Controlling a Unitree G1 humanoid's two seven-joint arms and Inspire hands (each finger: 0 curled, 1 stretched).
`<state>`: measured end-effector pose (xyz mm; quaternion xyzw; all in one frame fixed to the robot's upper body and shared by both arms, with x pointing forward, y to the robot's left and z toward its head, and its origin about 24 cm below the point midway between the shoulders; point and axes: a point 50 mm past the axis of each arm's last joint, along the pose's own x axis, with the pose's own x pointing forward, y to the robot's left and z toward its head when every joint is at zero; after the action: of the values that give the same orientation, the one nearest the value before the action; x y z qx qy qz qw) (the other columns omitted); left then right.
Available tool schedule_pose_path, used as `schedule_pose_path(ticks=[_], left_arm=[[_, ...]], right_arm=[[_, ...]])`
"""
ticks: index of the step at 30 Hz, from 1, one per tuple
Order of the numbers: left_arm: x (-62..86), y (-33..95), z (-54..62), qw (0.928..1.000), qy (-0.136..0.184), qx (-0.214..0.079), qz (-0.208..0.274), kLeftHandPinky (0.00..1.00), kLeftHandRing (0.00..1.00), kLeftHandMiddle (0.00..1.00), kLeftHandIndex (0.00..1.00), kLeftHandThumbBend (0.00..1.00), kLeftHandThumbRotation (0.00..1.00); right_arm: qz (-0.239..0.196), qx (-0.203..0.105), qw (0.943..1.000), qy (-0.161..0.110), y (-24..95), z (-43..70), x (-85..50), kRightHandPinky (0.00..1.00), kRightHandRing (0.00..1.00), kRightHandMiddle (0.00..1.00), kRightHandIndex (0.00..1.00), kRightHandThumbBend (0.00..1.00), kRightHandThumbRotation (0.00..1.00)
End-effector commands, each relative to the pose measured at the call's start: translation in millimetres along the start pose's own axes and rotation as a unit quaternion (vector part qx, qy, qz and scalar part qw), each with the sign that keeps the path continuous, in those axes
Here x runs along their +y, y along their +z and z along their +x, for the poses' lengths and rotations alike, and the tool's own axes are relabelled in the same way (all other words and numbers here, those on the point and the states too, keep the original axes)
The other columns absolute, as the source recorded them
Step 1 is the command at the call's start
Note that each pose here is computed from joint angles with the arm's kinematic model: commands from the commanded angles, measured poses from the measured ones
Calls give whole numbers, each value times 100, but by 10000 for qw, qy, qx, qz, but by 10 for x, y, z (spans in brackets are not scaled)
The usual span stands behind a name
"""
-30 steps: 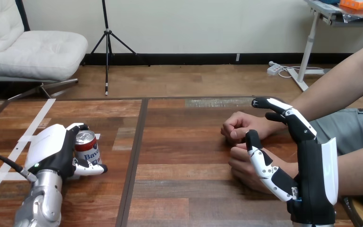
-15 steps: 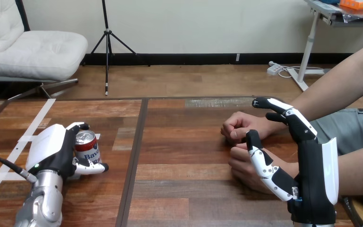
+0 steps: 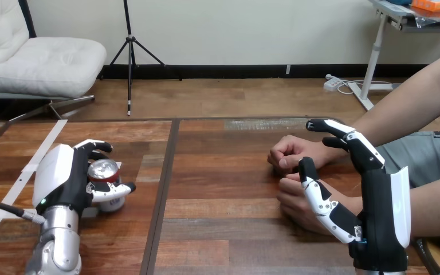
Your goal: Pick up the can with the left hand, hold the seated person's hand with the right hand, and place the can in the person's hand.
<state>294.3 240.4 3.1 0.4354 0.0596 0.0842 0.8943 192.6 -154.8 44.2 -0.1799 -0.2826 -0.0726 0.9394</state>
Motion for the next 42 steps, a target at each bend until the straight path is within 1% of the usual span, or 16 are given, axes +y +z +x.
schedule_pose_path(ticks=[1, 11, 23, 42], left_arm=[[141, 211, 170, 9982, 443, -348, -228, 47, 48, 50, 51, 76, 0], [124, 205, 163, 9978, 504, -394, -153, 45, 46, 48, 49, 78, 0], [111, 194, 159, 9979, 516, -364, -119, 45, 47, 49, 49, 77, 0], [103, 178, 139, 9975, 578, -400, -31, 45, 47, 49, 49, 77, 0]], right_arm=[[48, -500, 9986, -163, 122, 202, -33, 69, 78, 75, 68, 32, 25], [37, -504, 9986, -163, 122, 199, -33, 69, 78, 75, 68, 32, 25], [32, -528, 9985, -163, 124, 199, -37, 70, 78, 75, 68, 32, 25], [61, -503, 9986, -174, 127, 194, -43, 69, 77, 74, 68, 32, 25]])
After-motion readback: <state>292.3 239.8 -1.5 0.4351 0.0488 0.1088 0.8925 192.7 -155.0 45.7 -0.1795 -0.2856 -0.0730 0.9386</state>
